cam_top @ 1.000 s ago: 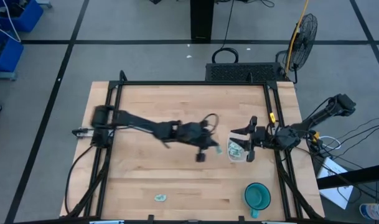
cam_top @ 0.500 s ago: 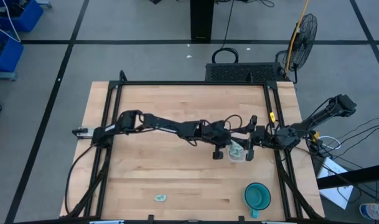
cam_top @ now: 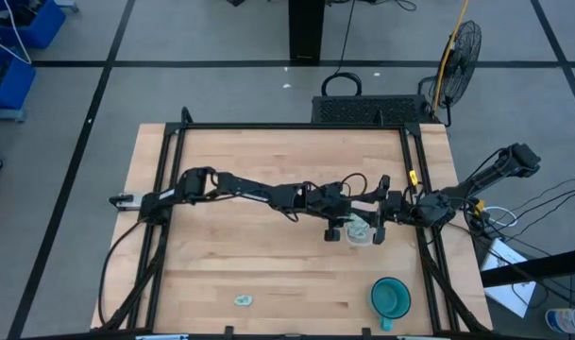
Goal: Pick and place Stevia / Truvia into bins
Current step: Put the stevia packet into the bin
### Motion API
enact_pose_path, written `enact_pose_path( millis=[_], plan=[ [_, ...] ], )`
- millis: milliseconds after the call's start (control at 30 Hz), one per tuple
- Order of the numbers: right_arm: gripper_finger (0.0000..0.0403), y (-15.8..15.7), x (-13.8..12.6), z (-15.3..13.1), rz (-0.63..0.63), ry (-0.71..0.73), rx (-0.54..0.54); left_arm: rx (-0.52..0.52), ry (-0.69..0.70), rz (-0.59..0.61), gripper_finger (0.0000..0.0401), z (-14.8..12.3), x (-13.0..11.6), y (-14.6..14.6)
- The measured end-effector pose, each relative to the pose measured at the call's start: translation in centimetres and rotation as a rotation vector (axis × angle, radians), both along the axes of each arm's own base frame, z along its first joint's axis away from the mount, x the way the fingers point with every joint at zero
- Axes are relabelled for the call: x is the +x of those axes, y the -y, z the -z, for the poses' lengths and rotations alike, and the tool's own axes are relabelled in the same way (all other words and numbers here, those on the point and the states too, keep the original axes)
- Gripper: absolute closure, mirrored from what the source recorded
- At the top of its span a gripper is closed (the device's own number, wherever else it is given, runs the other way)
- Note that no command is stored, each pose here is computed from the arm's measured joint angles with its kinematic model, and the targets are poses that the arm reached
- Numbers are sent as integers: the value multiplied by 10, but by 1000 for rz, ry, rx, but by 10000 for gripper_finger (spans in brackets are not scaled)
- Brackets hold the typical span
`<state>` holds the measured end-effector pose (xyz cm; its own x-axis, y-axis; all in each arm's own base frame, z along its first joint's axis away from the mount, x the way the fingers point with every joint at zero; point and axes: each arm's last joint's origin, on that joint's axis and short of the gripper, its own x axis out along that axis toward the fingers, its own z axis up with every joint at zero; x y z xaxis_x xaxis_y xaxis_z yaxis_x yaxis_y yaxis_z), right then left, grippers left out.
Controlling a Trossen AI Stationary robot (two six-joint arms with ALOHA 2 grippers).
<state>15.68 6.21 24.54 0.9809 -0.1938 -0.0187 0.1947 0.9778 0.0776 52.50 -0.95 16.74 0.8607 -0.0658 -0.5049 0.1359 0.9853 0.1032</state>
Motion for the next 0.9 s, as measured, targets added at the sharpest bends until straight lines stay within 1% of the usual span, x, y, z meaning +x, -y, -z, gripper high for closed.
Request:
enact_pose_path(
  millis=[100, 167, 300, 433, 567, 733, 833, 900],
  plan=[
    [261, 0, 0, 0, 0, 0, 0, 5, 3, 10, 244, -2, 0, 3],
    [261, 0, 0, 0, 0, -1, -1, -12, 20, 44, 229, -5, 0, 7],
    [261, 0, 0, 2, -1, -14, -1, -50, 55, 142, 220, -25, -4, 19],
    [261, 0, 1, 4, -2, -27, 20, -18, -37, 222, 219, -45, -20, 30],
    [261, -2, 3, 6, -1, -38, 20, 26, -130, 261, 219, -82, -47, 37],
    [261, -4, 8, 9, 0, -35, 23, 82, -307, 263, 219, -124, -95, 39],
    [261, -7, 13, 11, -1, -22, 54, 120, -381, 199, 219, -155, -129, 35],
    [261, -9, 17, 12, -1, -3, 71, 103, -431, 114, 219, -175, -154, 31]
  ],
)
